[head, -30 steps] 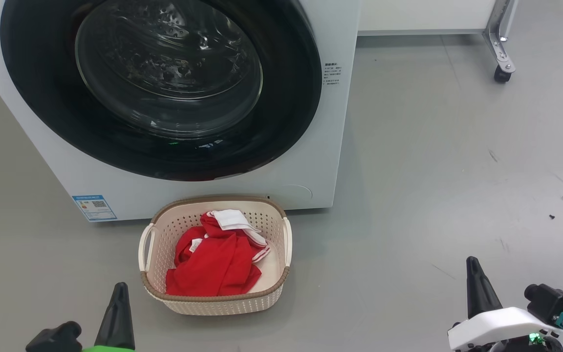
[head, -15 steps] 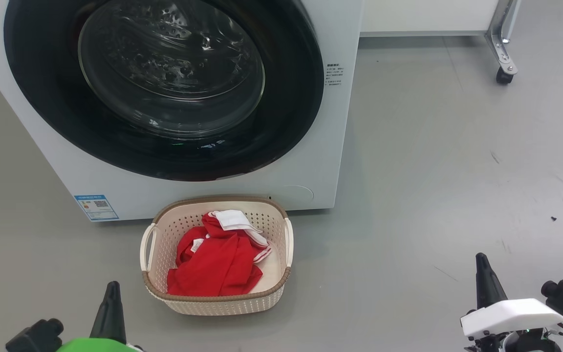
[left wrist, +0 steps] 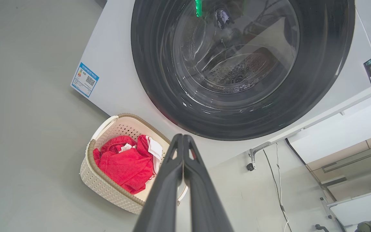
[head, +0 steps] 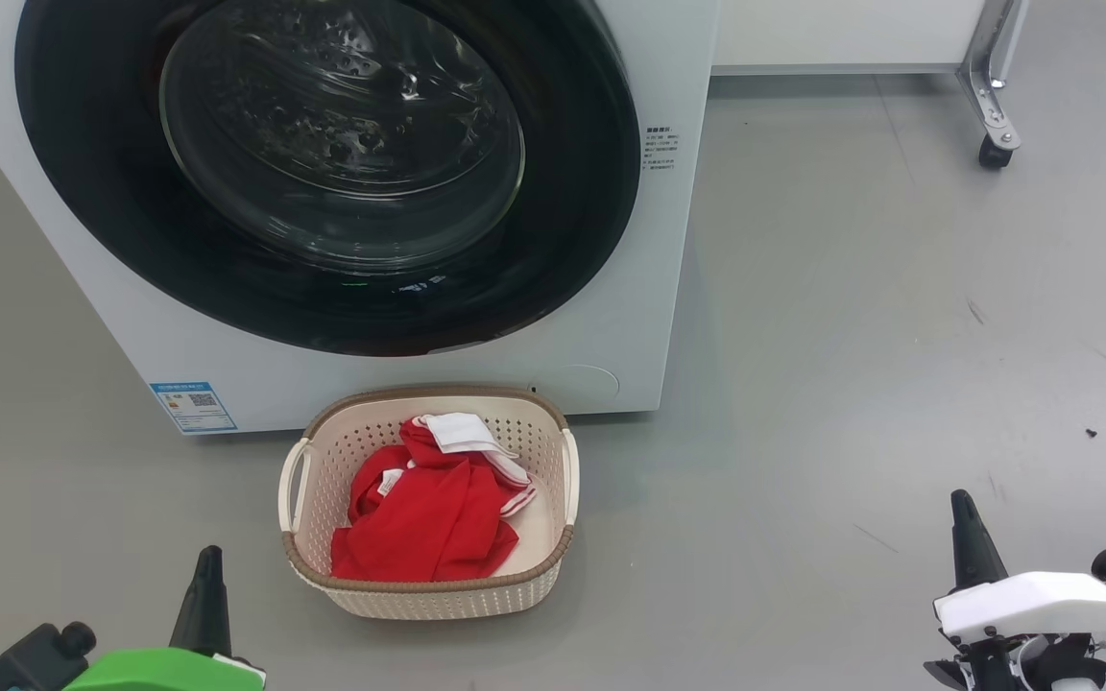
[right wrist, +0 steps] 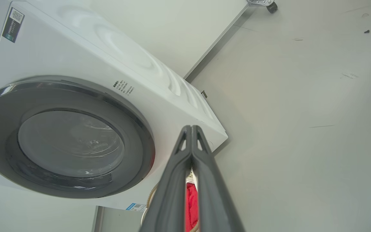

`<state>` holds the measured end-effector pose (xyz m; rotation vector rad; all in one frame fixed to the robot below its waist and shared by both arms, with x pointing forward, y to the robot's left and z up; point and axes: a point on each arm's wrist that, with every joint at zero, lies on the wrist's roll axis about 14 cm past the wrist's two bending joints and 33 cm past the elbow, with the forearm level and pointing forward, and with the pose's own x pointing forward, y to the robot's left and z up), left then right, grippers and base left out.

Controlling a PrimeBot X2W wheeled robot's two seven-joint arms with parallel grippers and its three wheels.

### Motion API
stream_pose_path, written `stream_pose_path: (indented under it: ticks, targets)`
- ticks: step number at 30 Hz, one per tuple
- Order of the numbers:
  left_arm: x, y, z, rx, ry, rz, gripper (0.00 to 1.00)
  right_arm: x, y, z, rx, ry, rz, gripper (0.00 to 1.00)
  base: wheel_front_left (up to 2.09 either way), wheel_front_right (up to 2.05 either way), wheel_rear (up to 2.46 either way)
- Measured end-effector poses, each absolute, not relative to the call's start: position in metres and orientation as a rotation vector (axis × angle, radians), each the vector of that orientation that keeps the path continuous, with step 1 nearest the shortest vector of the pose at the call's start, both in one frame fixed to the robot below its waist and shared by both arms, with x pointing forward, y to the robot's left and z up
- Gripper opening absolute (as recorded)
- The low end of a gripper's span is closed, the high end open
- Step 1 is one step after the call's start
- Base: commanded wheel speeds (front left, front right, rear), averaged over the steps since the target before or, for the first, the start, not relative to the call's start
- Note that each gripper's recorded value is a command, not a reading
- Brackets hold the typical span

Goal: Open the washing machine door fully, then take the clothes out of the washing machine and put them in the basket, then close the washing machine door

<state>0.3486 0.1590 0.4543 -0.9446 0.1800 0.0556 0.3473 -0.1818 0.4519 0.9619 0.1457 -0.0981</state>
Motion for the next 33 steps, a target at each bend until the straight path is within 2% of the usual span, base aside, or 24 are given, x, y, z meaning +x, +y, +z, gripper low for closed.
stream_pose_path:
  ticks: [33]
  targets:
    - [0.365, 0.176, 0.466, -1.39, 0.143, 0.071, 0.0, 0.364, -0.197, 0.465, 1.396, 0.098, -0.12, 0.0, 0.0, 0.0, 0.0]
